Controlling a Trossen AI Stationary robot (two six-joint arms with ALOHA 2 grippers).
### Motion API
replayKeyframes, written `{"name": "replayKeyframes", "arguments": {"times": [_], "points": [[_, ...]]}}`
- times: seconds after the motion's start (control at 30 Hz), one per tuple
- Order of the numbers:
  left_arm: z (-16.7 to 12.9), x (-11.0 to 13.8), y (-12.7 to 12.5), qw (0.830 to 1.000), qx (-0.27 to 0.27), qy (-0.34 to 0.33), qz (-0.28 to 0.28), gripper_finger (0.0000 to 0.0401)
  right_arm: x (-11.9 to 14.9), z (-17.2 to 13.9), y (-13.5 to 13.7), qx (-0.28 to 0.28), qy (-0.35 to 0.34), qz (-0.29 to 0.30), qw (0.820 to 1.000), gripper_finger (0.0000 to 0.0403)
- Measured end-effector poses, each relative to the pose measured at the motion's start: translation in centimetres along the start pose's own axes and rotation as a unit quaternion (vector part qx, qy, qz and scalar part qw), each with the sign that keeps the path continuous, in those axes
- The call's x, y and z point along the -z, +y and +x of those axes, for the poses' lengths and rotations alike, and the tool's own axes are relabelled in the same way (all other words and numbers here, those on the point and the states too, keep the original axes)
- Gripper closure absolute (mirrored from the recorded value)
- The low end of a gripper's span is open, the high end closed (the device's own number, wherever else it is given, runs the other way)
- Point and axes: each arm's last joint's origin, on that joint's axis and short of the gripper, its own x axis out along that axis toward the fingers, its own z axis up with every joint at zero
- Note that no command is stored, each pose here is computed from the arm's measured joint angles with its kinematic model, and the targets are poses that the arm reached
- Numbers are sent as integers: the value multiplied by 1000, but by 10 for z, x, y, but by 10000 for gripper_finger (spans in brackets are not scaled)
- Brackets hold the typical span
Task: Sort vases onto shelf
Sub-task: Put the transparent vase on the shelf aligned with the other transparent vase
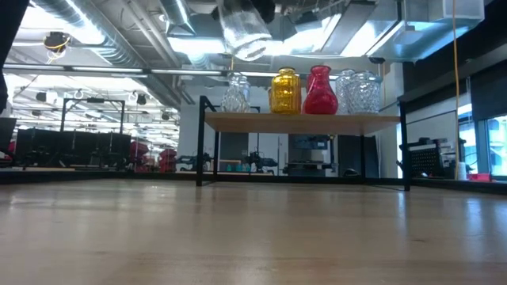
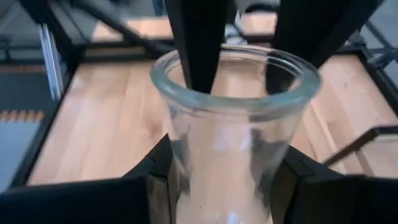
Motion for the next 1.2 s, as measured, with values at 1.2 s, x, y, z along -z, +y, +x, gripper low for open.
{"name": "replayKeyframes", "arguments": {"times": [1.2], "points": [[-181, 145, 32, 927, -149, -315, -141, 238, 8, 77, -28, 512, -234, 136, 815, 270]]}}
